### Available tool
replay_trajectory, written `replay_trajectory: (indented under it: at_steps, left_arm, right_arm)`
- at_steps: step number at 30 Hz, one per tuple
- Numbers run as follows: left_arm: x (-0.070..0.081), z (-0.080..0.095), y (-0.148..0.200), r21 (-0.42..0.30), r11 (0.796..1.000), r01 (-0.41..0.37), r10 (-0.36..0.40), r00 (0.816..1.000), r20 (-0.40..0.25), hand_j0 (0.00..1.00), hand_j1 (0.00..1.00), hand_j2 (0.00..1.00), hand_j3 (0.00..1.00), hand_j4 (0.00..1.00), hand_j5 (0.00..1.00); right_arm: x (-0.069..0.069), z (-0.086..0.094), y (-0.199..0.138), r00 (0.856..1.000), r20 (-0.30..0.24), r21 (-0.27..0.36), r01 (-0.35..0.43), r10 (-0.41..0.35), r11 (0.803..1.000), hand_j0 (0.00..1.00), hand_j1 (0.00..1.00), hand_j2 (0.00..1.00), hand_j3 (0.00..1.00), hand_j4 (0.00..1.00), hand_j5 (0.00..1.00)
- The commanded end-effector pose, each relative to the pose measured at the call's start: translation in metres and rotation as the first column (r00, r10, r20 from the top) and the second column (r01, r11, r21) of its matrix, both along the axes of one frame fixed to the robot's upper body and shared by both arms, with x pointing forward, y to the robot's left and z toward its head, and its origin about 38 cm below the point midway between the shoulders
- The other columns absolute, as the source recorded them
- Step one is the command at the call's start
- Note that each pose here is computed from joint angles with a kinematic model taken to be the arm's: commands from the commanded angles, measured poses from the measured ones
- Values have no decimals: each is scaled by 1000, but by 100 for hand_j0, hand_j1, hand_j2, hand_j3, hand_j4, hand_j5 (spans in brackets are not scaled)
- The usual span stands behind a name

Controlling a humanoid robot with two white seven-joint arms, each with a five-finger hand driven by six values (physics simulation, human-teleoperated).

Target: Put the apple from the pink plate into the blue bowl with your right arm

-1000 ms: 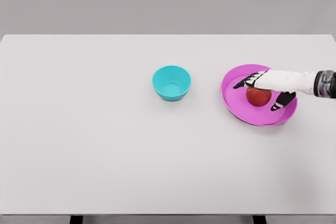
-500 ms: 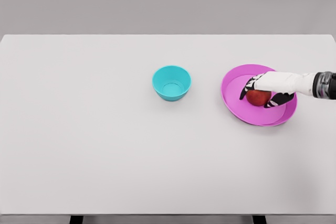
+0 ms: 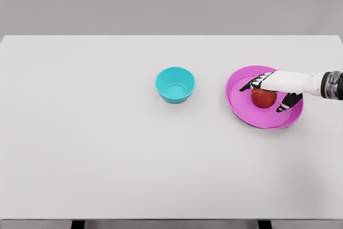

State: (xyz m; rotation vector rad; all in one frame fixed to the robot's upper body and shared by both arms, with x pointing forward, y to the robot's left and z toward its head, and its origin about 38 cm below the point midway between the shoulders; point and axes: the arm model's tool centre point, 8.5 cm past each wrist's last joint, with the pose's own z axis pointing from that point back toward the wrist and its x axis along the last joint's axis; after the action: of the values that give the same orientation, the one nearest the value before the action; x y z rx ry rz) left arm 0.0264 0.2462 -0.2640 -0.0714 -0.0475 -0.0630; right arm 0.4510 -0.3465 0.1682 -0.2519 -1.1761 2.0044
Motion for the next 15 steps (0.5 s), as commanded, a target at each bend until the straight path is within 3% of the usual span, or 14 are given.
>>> replay_trajectory:
  at_steps: [1,2,6,15]
  left_arm:
    - [0,0,0,0,1000,0,0,1000,0,100,100,100,100,100,100]
    - [0,0,0,0,1000,0,0,1000,0,100,100,100,100,100,100]
    - [0,0,0,0,1000,0,0,1000,0,100,100,100,100,100,100]
    - [0,0,0,0,1000,0,0,1000,0,100,100,100,100,100,100]
  right_arm:
    - [0,0,-1,1000,-3,4,6,-6,1000,88,88,88,88,88,88]
    - [0,0,-1,1000,-3,4,6,-6,1000,78,78,78,78,78,78]
    - [0,0,-1,1000,-1,4,5,-5,1000,64,64,64,64,64,64]
    - [0,2,1,1000,3,5,-2,2,1000,57,57,57,57,57,57]
